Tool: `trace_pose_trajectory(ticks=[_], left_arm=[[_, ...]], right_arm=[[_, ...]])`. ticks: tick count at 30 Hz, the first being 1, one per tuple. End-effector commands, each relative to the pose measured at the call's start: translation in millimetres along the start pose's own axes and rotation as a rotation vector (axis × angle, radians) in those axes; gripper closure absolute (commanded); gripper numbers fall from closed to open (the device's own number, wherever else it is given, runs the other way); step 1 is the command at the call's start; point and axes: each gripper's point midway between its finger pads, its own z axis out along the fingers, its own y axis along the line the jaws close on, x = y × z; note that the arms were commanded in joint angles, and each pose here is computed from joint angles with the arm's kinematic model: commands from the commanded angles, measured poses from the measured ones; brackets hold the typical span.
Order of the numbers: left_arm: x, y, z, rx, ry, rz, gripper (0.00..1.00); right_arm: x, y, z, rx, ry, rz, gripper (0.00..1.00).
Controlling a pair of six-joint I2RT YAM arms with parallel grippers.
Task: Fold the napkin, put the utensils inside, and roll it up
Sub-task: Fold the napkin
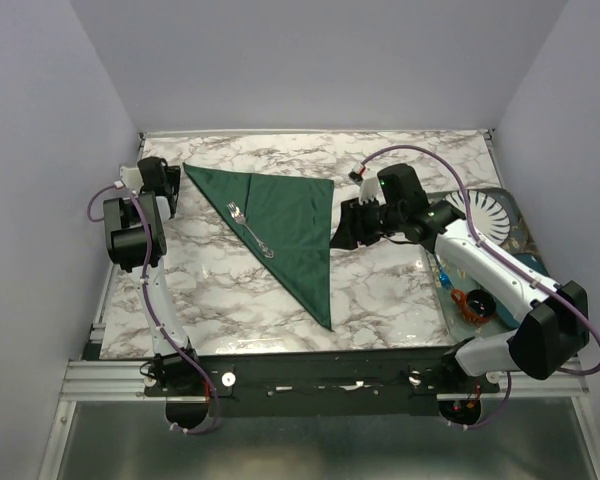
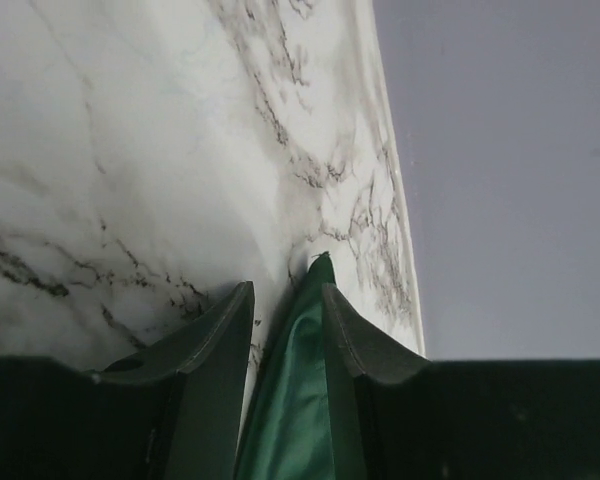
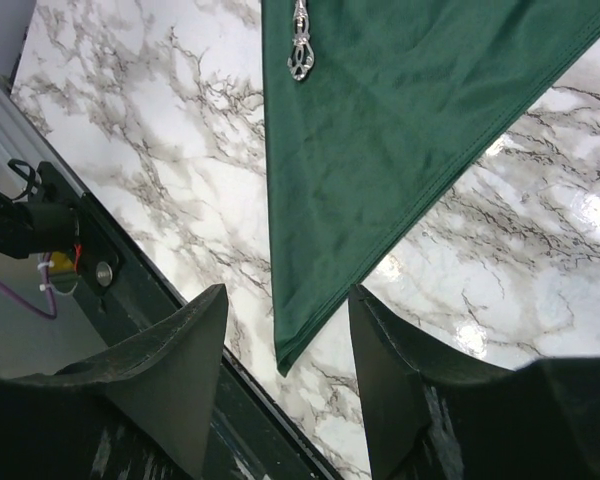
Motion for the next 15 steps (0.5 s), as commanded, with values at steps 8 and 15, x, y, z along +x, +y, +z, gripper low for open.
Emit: trace_pose_trajectory(ticks=[8, 15], left_arm=[[28, 23, 21, -0.013, 0.139, 0.029, 0.61], [32, 26, 22, -0.046, 0.171, 0.088, 0.53]], right_arm=[[-9, 7, -7, -0.029, -0.044, -0.018, 0.4], [-10, 9, -7, -0.042, -0.052, -0.014, 0.4]])
